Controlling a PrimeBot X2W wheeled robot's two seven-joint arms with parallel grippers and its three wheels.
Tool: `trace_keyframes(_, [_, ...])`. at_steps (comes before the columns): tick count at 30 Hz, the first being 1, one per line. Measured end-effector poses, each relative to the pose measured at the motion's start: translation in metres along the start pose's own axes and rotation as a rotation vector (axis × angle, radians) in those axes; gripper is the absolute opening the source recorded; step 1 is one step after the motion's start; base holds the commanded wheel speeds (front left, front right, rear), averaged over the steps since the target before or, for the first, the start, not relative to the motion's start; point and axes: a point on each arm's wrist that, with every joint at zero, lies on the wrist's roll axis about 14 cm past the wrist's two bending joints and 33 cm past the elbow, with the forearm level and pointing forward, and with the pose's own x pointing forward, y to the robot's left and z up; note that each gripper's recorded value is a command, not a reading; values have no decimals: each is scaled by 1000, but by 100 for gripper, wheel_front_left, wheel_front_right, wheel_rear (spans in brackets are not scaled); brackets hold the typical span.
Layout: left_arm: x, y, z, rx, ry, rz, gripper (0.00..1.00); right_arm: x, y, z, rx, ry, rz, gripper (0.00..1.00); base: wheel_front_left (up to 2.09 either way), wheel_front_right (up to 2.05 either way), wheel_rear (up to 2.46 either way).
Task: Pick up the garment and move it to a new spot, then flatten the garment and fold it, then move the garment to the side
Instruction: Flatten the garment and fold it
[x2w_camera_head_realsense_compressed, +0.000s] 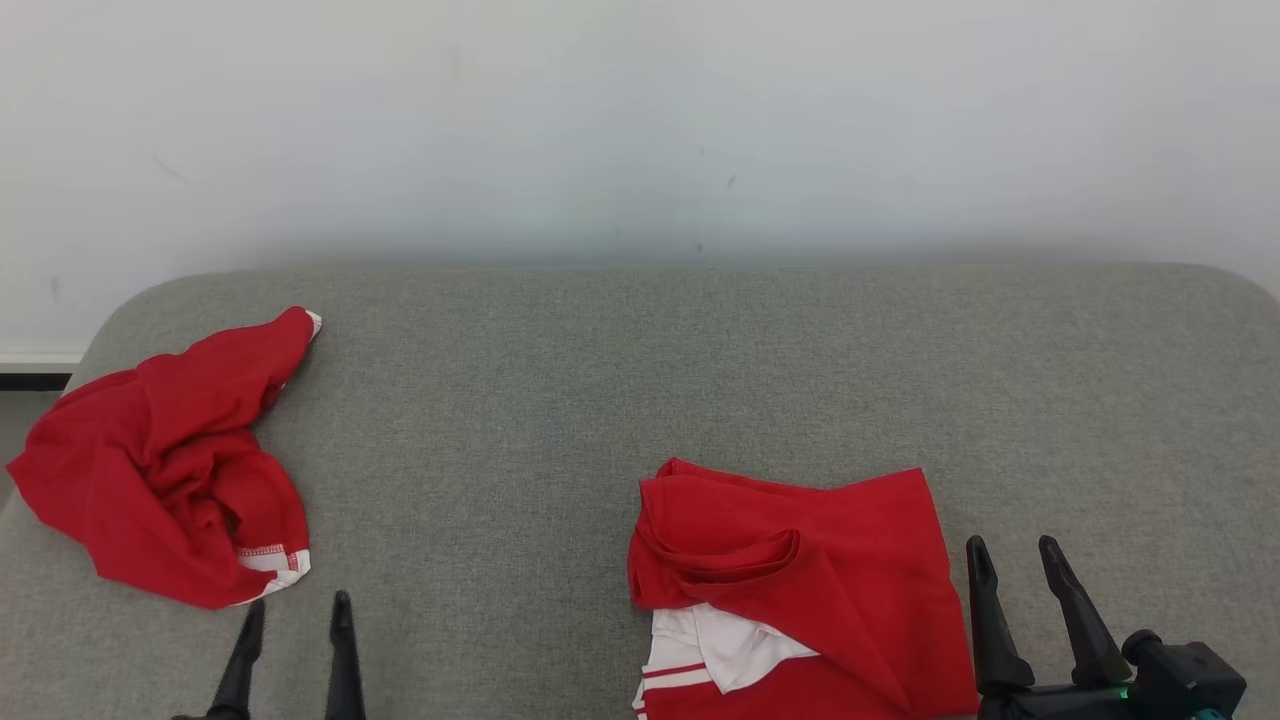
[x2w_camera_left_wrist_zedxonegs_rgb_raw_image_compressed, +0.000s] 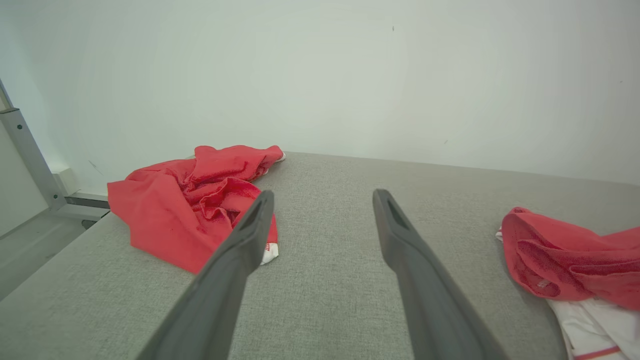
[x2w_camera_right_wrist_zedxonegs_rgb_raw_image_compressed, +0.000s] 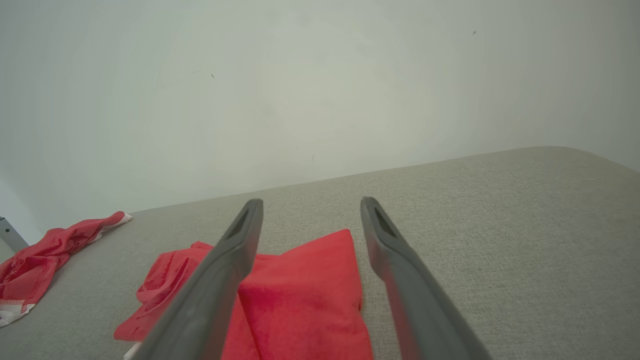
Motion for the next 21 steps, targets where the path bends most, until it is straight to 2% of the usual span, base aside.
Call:
trace_keyframes(7, [15, -67, 4, -17, -14, -204, 100, -3, -5, 0, -8, 3, -12, 100, 0, 0, 0])
trace_keyframes(16, [22, -189, -6, -32, 30, -582, 100, -7, -16, -4, -7, 14, -49, 100, 0, 0, 0])
trace_keyframes(21, [24, -230, -22, -12, 86, -727, 100, -6, -24, -7, -2, 22, -81, 100, 0, 0, 0])
